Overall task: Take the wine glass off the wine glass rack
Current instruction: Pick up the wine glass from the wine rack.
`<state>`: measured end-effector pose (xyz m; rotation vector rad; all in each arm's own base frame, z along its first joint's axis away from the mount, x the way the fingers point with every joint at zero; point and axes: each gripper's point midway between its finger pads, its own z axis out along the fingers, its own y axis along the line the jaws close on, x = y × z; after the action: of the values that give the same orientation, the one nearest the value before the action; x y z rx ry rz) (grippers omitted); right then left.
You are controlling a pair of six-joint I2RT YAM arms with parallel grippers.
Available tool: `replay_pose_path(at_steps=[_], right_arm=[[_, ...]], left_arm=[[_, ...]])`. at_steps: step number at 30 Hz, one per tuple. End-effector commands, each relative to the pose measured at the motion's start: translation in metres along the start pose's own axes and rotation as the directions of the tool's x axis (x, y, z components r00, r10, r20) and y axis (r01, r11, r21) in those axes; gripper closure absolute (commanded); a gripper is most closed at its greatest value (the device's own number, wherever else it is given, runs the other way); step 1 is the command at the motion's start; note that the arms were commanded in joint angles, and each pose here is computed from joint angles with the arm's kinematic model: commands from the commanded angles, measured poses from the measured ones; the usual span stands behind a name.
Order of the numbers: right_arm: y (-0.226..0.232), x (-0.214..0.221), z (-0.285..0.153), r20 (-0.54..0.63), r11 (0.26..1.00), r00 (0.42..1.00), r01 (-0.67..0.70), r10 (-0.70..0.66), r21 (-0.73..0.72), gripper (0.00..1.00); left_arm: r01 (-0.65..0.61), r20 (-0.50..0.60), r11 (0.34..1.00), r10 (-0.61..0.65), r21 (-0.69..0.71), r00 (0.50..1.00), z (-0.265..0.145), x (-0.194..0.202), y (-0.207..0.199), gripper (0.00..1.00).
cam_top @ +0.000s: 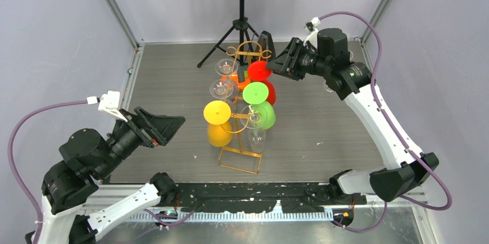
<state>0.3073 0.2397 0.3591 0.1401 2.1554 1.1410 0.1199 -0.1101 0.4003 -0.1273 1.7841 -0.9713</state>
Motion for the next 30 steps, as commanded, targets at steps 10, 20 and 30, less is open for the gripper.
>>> replay_pose_path(at_steps=[10,20,30], right_arm=[[0.024,0.001,0.002,0.006,0.995,1.0,-0.019,0.02,-0.098,0.64],[0.031,0.001,-0.001,0.014,0.993,1.0,-0.02,0.022,-0.117,0.93],[0.04,-0.002,-0.013,0.038,0.99,0.999,-0.013,0.018,-0.139,0.94]], left_arm=[[0.008,0.049,1.0,-0.008,0.005,0.999,-0.011,-0.008,0.004,0.01],[0.012,0.072,1.0,-0.011,-0.012,0.997,-0.018,-0.01,0.012,0.01],[0.009,0.07,1.0,-0.008,-0.02,0.998,-0.017,-0.009,0.013,0.01]])
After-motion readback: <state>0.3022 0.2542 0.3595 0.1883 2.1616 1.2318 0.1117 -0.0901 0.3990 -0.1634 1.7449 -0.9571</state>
